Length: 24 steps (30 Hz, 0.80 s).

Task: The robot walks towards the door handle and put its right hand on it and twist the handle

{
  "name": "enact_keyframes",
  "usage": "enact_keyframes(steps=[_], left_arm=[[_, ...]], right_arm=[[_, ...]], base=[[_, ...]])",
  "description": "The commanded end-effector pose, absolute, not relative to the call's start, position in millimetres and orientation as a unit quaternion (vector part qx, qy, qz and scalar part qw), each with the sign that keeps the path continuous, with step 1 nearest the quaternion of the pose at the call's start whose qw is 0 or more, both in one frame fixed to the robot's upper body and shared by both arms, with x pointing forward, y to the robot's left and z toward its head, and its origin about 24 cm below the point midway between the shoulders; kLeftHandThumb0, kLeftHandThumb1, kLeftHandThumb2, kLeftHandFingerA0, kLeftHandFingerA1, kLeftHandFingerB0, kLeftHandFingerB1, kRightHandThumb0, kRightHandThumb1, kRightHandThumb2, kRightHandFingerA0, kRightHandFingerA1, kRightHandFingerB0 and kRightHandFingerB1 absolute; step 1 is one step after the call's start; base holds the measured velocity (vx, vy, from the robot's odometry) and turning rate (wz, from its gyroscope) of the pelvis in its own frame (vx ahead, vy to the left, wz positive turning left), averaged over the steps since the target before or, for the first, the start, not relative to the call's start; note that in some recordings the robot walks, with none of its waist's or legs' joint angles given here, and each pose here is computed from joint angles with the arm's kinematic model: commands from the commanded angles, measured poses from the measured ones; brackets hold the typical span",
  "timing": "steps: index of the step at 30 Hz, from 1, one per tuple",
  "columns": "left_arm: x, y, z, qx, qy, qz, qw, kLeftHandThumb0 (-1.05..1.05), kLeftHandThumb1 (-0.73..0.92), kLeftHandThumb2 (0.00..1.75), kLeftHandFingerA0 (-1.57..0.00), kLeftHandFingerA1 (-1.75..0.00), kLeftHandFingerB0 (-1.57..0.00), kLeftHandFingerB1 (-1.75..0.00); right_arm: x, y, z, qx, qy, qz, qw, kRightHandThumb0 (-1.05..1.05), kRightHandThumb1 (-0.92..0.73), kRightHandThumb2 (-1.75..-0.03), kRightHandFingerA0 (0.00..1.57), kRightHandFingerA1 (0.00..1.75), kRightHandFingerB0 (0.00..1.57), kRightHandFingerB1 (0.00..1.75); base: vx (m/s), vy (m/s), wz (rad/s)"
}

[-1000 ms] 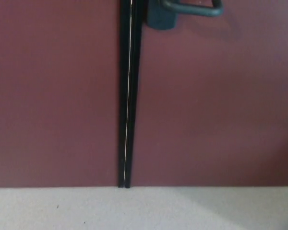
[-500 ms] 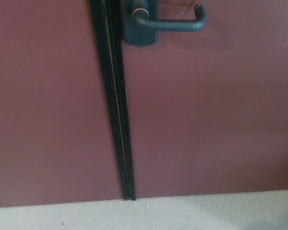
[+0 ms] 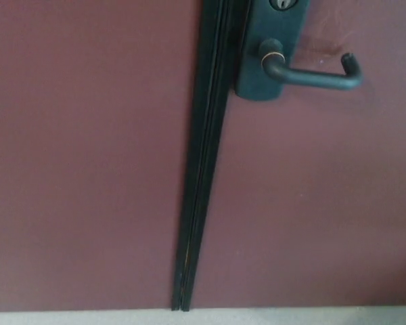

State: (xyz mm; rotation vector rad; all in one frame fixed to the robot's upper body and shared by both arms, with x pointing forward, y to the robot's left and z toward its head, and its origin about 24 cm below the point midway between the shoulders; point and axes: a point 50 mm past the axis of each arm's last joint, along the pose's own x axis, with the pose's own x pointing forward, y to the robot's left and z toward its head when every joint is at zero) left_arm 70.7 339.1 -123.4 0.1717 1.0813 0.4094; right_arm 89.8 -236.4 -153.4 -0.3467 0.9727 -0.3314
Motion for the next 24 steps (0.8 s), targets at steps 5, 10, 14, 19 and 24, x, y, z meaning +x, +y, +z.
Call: enact_keyframes(steps=[5, 10, 14, 19, 24], left_arm=[[80.3, 337.2, -122.7, 0.085, 0.506, 0.184, 0.838, -0.24, 0.54, 0.57, -0.72, -0.52, -0.52, -0.41], [80.9, 337.1, -122.6, 0.093, 0.506, 0.182, 0.838, -0.33, 0.44, 0.71, -0.68, -0.6, -0.47, -0.5], [81.9, 337.2, -122.4, 0.092, 0.504, 0.186, 0.838, -0.24, 0.53, 0.56, -0.73, -0.52, -0.55, -0.41], [81.7, 337.9, -122.0, 0.098, 0.506, 0.18, 0.838, -0.24, 0.53, 0.56, -0.71, -0.5, -0.55, -0.42], [81.4, 337.6, -122.3, 0.089, 0.506, 0.183, 0.838, -0.24, 0.53, 0.56, -0.72, -0.51, -0.55, -0.42]], right_arm=[[93.1, -237.8, -152.6, -0.158, 0.46, -0.158, 0.859, 0.07, -0.62, -0.58, 0.69, 0.56, 0.52, 0.47], [95.8, -236.4, -152.5, -0.154, 0.459, -0.158, 0.861, 0.06, -0.61, -0.57, 0.7, 0.57, 0.53, 0.47], [98.4, -235.6, -152.1, -0.157, 0.457, -0.155, 0.862, 0.07, -0.62, -0.57, 0.71, 0.58, 0.52, 0.47], [99.7, -234.7, -152.5, -0.162, 0.461, -0.15, 0.86, 0.07, -0.62, -0.57, 0.71, 0.57, 0.52, 0.47], [100.5, -234.0, -152.7, -0.163, 0.463, -0.151, 0.858, 0.07, -0.62, -0.57, 0.72, 0.57, 0.52, 0.47]], base=[[0.18, -0.05, 0.04], [0.35, 0.052, 0.04], [0.26, 0.054, -0.03], [0.2, 0.023, -0.14], [0.29, 0.237, -0.1]])
